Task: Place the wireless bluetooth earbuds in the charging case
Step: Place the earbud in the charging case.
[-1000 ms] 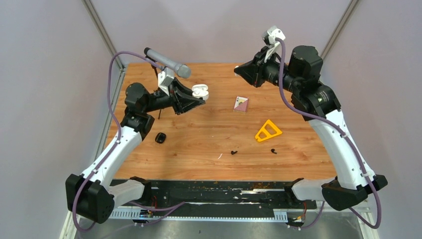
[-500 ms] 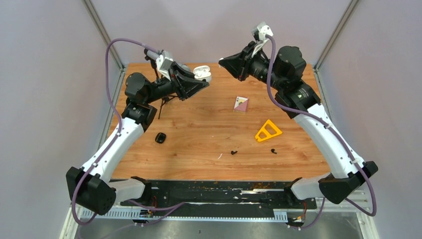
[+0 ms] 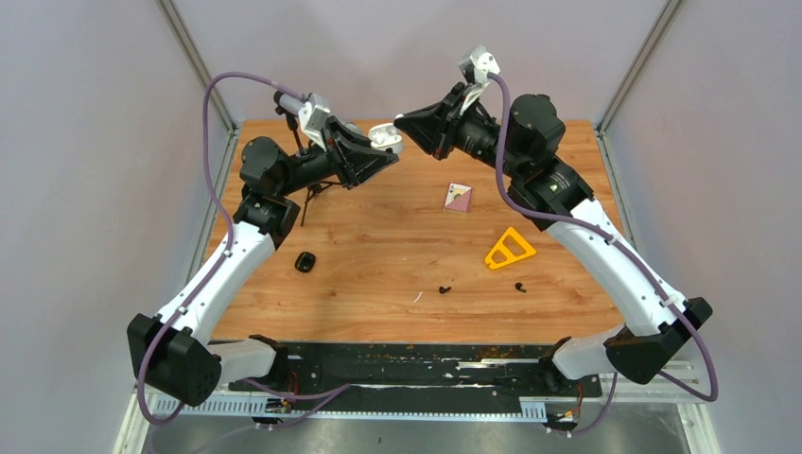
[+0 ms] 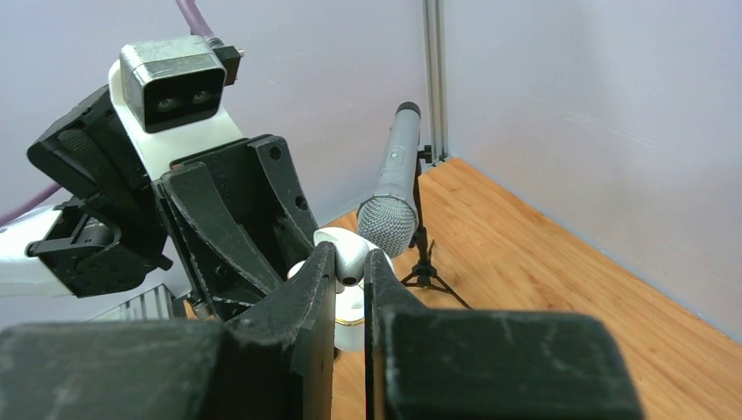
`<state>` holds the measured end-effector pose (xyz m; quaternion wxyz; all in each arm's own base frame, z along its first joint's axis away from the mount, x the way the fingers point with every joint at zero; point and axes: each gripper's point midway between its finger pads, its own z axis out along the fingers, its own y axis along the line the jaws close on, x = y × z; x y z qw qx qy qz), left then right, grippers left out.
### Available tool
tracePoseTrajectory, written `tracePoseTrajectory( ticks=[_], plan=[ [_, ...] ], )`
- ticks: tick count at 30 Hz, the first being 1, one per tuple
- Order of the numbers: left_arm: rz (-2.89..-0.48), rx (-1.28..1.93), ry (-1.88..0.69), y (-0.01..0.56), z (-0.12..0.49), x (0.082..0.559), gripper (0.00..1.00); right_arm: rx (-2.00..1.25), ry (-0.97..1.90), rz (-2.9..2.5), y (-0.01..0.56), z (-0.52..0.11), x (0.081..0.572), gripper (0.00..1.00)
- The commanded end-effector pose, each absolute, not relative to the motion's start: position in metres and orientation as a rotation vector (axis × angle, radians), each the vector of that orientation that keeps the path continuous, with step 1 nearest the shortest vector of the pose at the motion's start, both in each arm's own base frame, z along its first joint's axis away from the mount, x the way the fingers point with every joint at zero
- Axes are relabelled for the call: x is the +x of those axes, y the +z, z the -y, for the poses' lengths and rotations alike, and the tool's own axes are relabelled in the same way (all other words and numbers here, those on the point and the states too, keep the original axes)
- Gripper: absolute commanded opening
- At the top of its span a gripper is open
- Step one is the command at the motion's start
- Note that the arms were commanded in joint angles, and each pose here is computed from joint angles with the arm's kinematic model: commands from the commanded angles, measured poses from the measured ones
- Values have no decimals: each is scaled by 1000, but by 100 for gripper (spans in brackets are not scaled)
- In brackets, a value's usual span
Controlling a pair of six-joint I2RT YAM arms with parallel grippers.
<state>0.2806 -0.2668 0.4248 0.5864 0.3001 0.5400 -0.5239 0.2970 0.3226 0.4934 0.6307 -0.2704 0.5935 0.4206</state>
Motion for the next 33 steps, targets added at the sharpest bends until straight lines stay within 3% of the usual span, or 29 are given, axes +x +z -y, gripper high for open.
tracePoseTrajectory(
  ticks=[1,33],
  plan=[
    [-1174,698,-1222,455,264,270,0,-592,899,-1294,507,-321,299,0],
    [-1171,683,-1217,459,260,266,0,-636,774,-1282,495,-320,299,0]
  ],
)
